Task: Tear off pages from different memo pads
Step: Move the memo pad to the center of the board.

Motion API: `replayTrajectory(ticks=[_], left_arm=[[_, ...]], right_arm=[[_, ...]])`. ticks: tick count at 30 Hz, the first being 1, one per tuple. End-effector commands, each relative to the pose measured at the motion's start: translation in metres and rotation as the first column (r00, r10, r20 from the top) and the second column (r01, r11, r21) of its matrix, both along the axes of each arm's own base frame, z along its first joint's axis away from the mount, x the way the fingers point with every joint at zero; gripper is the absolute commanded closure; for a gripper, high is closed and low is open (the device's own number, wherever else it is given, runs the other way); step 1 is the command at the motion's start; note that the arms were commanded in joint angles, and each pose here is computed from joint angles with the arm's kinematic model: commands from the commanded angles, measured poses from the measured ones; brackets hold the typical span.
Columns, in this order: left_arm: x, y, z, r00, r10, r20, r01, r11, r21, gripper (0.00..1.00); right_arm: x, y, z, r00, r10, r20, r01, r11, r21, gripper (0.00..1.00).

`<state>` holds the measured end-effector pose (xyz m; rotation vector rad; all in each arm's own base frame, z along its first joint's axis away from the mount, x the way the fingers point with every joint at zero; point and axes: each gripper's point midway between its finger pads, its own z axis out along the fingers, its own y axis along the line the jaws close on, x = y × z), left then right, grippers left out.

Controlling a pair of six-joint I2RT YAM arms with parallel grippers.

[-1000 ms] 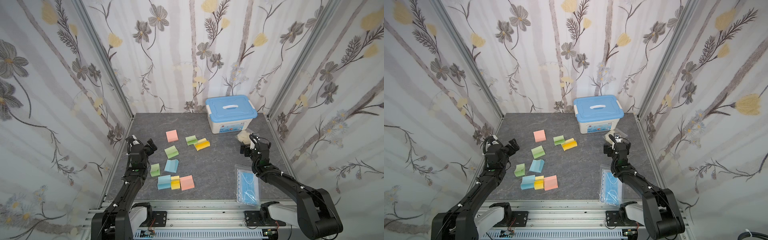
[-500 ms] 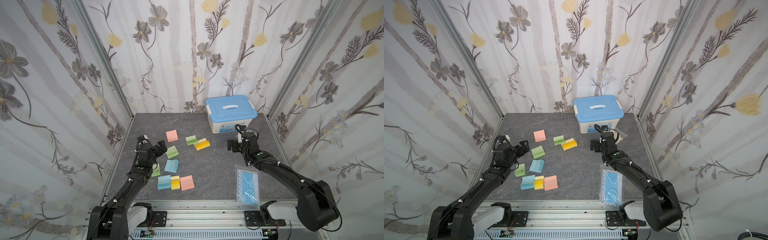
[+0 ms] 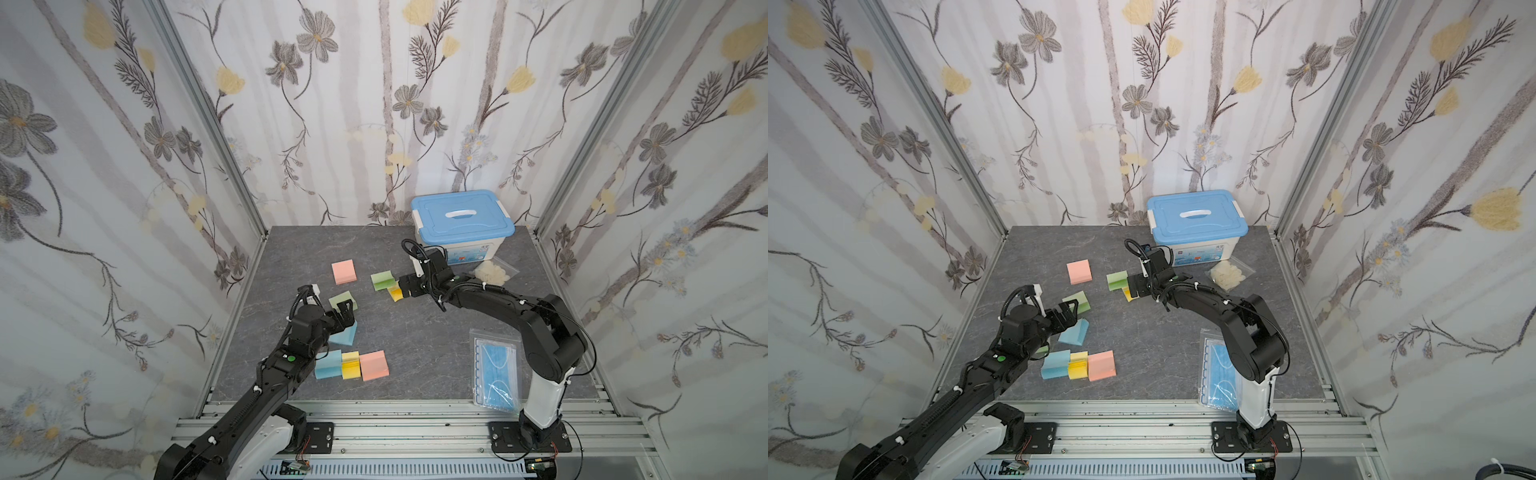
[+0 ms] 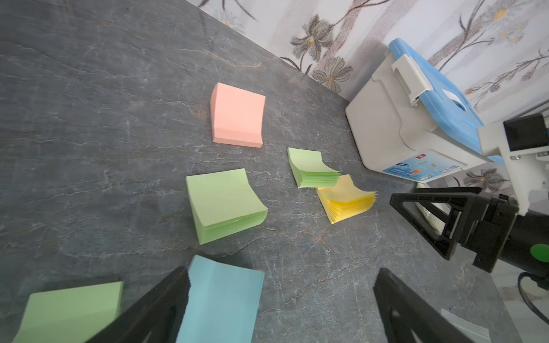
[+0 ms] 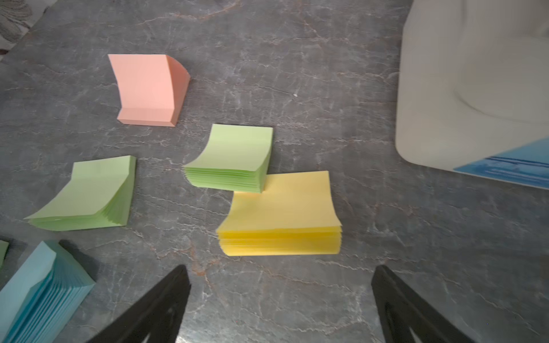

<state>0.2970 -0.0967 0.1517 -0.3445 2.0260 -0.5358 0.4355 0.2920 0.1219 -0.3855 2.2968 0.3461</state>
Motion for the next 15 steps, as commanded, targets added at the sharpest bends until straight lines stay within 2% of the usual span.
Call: replayTrajectory(ticks=[1, 5, 9, 12, 15], left_arm=[[-0.005, 0.015, 0.002, 0.997, 0.073, 0.037, -0.073, 0.997, 0.0, 0.0], [-0.012, 0.021, 0.018, 0.99, 0.091, 0.104, -0.089, 0.996, -0.025, 0.0], [-0.018, 0.026, 0.022, 0.985, 0.112, 0.131, -0.107, 0.993, -0.048, 0.0], [-0.02, 0.025, 0.025, 0.983, 0.112, 0.143, -0.103, 0.992, -0.069, 0.0], [-0.02, 0.025, 0.025, 0.984, 0.109, 0.143, -0.099, 0.992, -0.079, 0.0]], right_arm=[[0.009, 0.007, -0.001, 0.996, -0.086, 0.014, 0.086, 0.996, -0.002, 0.1], [0.019, 0.014, -0.007, 0.977, -0.207, 0.044, 0.208, 0.978, -0.006, 0.19], [0.034, -0.001, -0.012, 0.932, -0.358, 0.058, 0.358, 0.934, 0.017, 0.36], [0.043, 0.0, -0.015, 0.92, -0.385, 0.067, 0.385, 0.923, 0.009, 0.42], [0.051, 0.0, -0.031, 0.908, -0.419, 0.014, 0.419, 0.907, -0.036, 0.46]])
